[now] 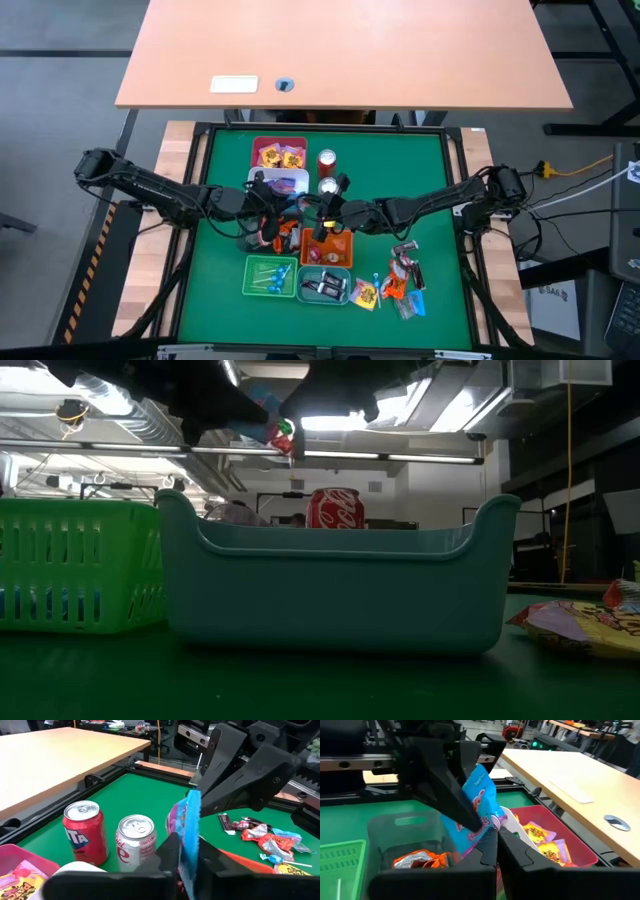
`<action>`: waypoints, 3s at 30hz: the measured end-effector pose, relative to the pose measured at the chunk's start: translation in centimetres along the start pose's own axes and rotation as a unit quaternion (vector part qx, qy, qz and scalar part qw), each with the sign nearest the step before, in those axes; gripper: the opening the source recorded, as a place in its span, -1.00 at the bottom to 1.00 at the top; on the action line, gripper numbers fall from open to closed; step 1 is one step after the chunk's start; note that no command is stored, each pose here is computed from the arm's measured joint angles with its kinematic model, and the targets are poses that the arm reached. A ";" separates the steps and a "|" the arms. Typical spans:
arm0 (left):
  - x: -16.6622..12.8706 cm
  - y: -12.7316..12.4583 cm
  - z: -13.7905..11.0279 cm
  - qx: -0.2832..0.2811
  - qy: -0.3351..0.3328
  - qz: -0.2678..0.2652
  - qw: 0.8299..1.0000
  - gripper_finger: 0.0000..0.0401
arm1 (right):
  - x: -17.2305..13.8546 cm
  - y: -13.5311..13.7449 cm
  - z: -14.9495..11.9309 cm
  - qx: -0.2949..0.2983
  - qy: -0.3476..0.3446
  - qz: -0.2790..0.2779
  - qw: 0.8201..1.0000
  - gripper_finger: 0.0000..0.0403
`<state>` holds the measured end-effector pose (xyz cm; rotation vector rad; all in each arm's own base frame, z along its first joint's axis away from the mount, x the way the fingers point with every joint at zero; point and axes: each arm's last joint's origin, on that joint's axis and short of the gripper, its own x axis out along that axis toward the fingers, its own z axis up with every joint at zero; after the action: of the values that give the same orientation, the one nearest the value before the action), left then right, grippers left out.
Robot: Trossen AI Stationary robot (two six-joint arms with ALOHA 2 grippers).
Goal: Sort candy
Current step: Put the violet candy into the white bin, then put the blue candy into the green bin
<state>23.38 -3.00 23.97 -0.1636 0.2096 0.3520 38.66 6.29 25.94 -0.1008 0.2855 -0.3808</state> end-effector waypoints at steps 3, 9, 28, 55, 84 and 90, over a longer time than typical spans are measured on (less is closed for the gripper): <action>0.0 0.0 0.0 0.000 0.001 -0.001 1.000 -0.98 | 0.0 0.1 0.0 0.000 0.001 0.014 1.000 -0.97; 0.0 0.0 -0.1 0.004 0.007 0.000 1.000 -0.99 | 0.0 0.2 0.0 0.000 0.002 0.045 0.999 -0.93; 0.6 3.6 -2.1 0.061 0.118 0.128 0.983 -1.00 | -3.4 -1.8 0.2 -0.031 0.116 0.056 0.991 -0.29; 0.9 5.2 -2.3 0.061 0.141 0.167 0.974 -0.56 | -7.0 -0.4 -3.1 0.108 0.385 0.226 0.888 -0.29; 0.7 4.6 -2.4 0.062 0.147 0.138 0.978 -0.43 | -15.9 8.1 -4.7 0.309 0.449 0.136 0.827 -0.29; 0.7 4.6 -2.4 0.062 0.147 0.138 0.978 -0.43 | -15.9 9.3 -6.3 0.316 0.469 0.102 0.819 -0.29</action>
<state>22.00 1.02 20.92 -0.0609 0.5483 0.5894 25.97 20.67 22.54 0.8010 1.1223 -0.2676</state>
